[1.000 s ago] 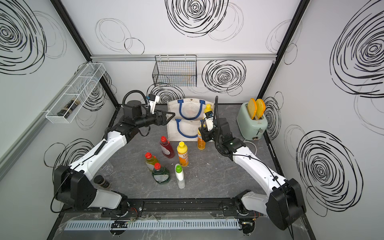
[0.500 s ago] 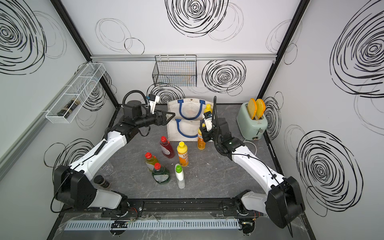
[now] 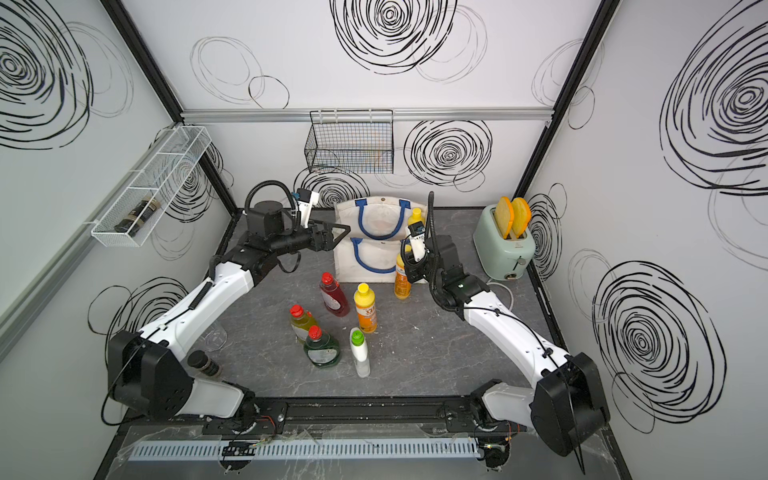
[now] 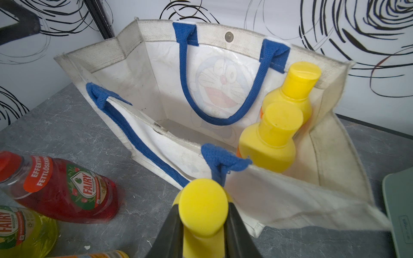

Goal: Pack dish soap into the shopping bag
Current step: Pick up the bottle of dish soap at the center of the board.

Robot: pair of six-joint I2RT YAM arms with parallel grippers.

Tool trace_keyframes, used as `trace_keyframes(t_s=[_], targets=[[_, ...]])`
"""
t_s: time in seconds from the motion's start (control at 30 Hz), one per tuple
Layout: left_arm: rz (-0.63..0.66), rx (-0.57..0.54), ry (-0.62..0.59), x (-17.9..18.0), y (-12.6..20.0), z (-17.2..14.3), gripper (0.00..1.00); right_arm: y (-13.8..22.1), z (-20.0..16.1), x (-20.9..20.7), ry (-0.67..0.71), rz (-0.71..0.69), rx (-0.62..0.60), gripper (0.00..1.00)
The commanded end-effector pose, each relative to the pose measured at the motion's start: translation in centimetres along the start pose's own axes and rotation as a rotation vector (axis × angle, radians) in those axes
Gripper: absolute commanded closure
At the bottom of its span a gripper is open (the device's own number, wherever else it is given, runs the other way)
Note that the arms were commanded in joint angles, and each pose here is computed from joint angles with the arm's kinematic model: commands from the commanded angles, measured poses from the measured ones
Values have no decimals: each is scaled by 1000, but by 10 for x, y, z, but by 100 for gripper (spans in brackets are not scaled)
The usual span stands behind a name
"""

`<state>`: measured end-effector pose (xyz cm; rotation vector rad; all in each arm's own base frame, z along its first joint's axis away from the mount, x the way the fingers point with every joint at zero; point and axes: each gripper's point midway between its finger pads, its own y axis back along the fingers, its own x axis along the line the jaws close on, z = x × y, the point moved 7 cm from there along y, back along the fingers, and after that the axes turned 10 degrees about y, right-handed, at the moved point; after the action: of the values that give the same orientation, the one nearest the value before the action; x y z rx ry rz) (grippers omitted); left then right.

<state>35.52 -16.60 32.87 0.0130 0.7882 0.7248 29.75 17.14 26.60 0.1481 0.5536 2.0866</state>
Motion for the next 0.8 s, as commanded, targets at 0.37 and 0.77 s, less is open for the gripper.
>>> trace_keyframes(t_s=[0.37,0.77], targets=[[-34,-37,-25,-6,4,8,4,2,22,0,-24,4,-93,54],[-32,-36,-26,-6,3,7,4,-9,24,1,-16,14,-84,56]])
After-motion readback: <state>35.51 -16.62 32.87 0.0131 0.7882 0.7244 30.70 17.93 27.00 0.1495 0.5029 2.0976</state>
